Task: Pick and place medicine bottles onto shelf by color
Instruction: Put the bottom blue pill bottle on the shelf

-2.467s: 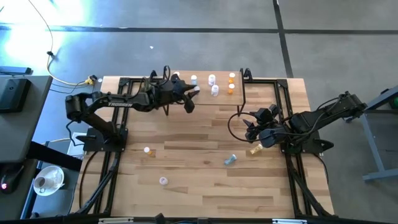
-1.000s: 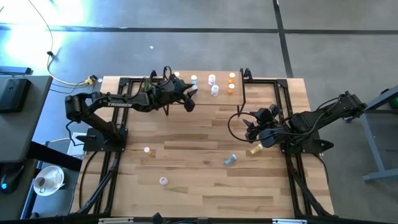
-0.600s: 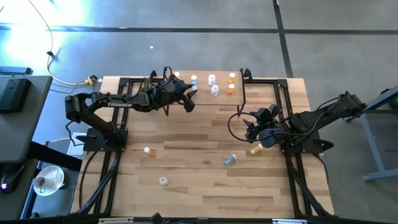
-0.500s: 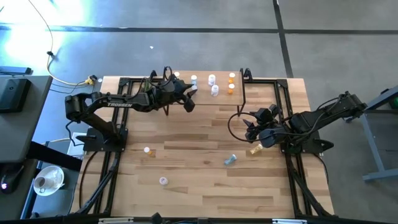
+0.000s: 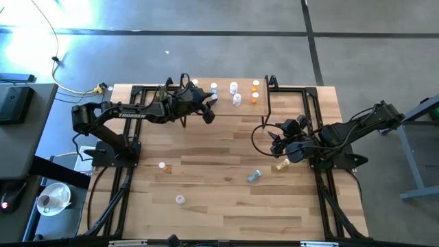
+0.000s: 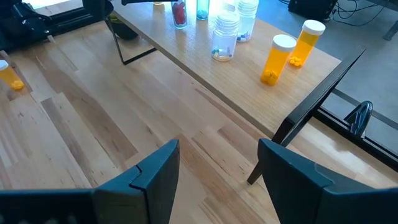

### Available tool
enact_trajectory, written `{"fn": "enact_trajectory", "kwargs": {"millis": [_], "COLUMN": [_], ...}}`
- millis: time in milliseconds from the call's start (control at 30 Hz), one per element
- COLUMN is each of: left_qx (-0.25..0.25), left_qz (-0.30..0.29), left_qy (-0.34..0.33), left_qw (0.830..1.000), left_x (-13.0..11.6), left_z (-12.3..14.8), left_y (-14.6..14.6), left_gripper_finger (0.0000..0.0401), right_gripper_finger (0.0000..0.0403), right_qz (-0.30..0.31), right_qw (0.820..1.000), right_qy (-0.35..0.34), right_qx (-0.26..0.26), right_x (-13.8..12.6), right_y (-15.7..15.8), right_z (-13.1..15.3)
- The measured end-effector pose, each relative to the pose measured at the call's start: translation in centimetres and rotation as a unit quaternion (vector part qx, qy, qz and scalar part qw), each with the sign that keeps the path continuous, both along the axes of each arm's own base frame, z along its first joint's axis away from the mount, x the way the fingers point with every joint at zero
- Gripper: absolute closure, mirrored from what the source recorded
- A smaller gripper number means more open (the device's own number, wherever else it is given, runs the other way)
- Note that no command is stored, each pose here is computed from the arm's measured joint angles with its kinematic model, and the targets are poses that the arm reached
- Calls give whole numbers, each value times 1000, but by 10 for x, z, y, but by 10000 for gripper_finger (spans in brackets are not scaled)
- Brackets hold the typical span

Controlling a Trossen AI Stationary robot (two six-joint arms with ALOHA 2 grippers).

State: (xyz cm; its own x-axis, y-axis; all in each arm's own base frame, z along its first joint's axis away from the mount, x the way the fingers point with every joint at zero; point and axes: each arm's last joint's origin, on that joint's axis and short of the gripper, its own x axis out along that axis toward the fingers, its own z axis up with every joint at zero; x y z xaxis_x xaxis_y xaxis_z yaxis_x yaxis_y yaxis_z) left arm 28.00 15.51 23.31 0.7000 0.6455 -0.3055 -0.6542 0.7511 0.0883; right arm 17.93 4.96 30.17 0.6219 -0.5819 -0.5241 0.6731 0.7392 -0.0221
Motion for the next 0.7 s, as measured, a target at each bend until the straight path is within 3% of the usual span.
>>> {"fn": "enact_trajectory", "kwargs": {"millis": [700], "left_qx": [0], "left_qz": [7], "left_qy": [-17], "left_qw": [1000], "left_x": [0], "left_z": [1], "left_y": [1], "left_gripper_finger": [247], "right_gripper_finger": [194], "right_qz": [5], "right_qw": [1000], "right_qy": [2], "right_qx": [6], "right_x": [0], "right_y": [0], "right_z": [0]}}
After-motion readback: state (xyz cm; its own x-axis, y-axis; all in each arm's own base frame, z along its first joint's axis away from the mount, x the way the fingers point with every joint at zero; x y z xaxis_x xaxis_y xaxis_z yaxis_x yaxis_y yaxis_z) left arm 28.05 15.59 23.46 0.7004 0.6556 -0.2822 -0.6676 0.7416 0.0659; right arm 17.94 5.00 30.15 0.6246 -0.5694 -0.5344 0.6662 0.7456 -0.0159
